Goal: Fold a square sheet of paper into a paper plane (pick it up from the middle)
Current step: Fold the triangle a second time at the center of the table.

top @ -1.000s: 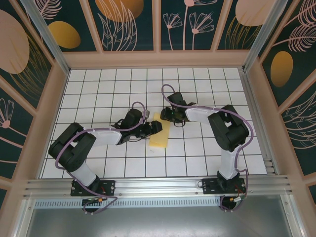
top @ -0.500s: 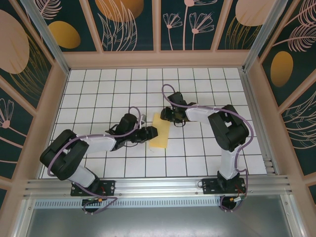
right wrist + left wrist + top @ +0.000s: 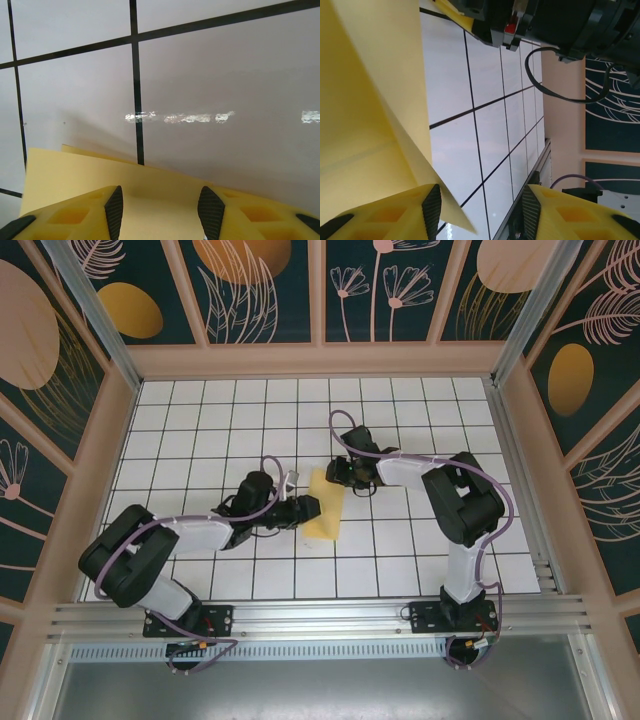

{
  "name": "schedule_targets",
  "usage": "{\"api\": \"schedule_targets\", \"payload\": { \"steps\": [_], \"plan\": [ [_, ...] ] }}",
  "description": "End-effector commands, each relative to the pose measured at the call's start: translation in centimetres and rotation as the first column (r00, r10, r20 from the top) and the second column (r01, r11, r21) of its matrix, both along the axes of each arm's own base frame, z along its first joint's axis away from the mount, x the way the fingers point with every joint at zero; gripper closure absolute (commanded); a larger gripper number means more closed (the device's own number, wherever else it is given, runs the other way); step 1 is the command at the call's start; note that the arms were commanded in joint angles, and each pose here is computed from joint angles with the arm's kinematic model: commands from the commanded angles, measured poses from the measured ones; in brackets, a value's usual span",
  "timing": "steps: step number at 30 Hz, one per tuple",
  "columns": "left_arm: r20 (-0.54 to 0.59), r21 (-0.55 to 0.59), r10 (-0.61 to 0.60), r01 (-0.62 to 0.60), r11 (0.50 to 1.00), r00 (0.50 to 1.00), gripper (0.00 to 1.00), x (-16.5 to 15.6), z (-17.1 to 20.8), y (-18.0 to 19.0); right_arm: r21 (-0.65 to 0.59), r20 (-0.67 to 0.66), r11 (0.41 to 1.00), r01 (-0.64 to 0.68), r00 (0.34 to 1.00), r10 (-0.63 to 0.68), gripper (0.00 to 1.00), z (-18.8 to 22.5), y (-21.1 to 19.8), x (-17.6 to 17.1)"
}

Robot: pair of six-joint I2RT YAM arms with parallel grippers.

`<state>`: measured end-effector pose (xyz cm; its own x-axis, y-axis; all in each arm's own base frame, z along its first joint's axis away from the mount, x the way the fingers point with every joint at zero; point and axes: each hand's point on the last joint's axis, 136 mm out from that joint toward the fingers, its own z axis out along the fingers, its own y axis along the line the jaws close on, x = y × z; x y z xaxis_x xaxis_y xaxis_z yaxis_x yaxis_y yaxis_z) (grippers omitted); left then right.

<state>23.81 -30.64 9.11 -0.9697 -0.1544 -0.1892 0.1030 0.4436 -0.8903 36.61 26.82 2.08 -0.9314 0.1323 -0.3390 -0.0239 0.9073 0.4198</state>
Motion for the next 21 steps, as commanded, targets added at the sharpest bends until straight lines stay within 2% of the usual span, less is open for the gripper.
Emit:
{"api": "schedule_targets", "payload": {
  "steps": [1,6,10,18,21],
  "plan": [
    [0.035,-0.071,-0.008,0.011,0.997,0.999,0.49,1.4,1.6,-1.6,-0.082,-0.141,0.997,0.007,0.990,-0.019,0.51,-5.1,-2.3,-2.8],
    [0.031,-0.106,0.018,-0.015,0.994,0.999,0.49,2.8,1.5,-2.5,-0.044,-0.149,0.999,-0.010,0.989,0.003,0.52,-4.6,-1.8,-3.0],
    [0.011,-0.077,0.047,-0.046,0.996,0.999,0.50,3.4,0.2,-2.3,0.004,-0.136,1.000,-0.023,0.990,0.024,0.54,-3.6,-1.4,-2.9],
    [-0.031,0.050,0.091,-0.090,0.995,0.995,0.64,3.6,-3.4,-1.2,0.202,0.026,0.967,-0.157,0.988,0.155,0.58,3.2,0.9,-1.7],
    [-0.034,0.065,0.098,-0.096,0.993,0.995,0.68,3.7,-3.8,-1.1,0.234,0.079,0.951,-0.200,0.979,0.186,0.58,5.4,1.2,-1.9]
  ]
}}
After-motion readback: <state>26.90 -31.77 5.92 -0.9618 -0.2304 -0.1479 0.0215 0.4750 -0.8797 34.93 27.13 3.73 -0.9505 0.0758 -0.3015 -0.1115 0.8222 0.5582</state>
